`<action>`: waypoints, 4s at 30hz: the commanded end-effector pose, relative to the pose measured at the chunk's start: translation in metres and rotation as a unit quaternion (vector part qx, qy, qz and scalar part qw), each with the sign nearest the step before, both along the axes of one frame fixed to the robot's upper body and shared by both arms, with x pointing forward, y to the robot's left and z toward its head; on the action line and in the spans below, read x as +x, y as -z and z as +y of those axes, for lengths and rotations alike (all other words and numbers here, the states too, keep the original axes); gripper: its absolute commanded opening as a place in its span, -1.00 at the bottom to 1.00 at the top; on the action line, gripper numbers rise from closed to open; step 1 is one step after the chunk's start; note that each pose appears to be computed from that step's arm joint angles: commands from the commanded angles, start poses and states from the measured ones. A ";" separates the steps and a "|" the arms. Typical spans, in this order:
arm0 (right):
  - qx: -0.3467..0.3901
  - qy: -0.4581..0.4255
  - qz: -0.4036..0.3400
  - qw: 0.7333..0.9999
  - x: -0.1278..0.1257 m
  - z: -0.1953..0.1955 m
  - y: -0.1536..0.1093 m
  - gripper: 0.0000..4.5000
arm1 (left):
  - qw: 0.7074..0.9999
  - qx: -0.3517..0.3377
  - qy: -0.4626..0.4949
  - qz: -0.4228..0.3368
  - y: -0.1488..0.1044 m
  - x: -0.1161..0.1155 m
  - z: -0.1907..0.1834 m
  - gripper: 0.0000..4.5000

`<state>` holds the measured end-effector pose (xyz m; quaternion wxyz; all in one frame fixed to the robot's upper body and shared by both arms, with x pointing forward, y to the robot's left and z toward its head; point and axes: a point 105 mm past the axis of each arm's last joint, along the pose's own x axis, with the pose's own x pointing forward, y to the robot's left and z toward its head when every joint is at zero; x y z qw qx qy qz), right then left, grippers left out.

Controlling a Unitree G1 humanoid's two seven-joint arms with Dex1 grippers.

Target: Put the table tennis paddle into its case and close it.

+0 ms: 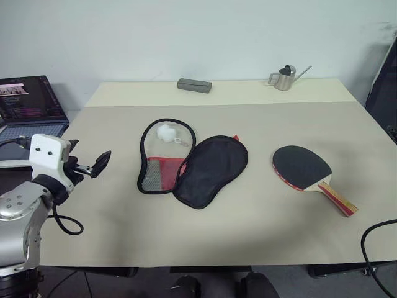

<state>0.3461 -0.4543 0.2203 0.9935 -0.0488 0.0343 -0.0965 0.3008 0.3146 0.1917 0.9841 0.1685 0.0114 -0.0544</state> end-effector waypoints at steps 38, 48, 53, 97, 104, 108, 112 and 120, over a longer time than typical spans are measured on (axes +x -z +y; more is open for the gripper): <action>0.003 -0.232 -0.046 0.972 0.023 0.072 -0.030 0.98 | 0.999 0.004 0.030 -0.044 -0.019 0.012 0.019 1.00; -0.045 -0.350 -0.022 0.935 0.034 0.130 -0.035 0.98 | 0.991 -0.018 0.131 -0.022 -0.022 0.018 -0.009 1.00; -0.032 -0.406 -0.007 0.913 0.039 0.188 -0.013 0.98 | 0.975 -0.035 0.219 0.006 -0.022 0.017 -0.038 1.00; -0.004 -0.416 0.158 0.896 0.077 0.340 0.090 0.98 | 0.911 -0.032 0.400 0.092 -0.030 -0.010 -0.076 1.00; -0.016 -0.425 0.165 0.890 0.079 0.353 0.095 0.98 | 0.912 -0.030 0.399 0.091 -0.028 -0.007 -0.076 1.00; -0.029 -0.426 0.171 0.888 0.079 0.356 0.099 0.98 | 0.913 -0.029 0.398 0.090 -0.028 -0.006 -0.076 1.00; -0.037 -0.421 0.173 0.890 0.081 0.356 0.100 0.58 | 0.913 -0.028 0.397 0.090 -0.027 -0.006 -0.076 1.00; -0.060 -0.418 0.170 0.890 0.084 0.353 0.093 -0.70 | 0.911 -0.027 0.397 0.105 -0.016 -0.010 -0.079 1.00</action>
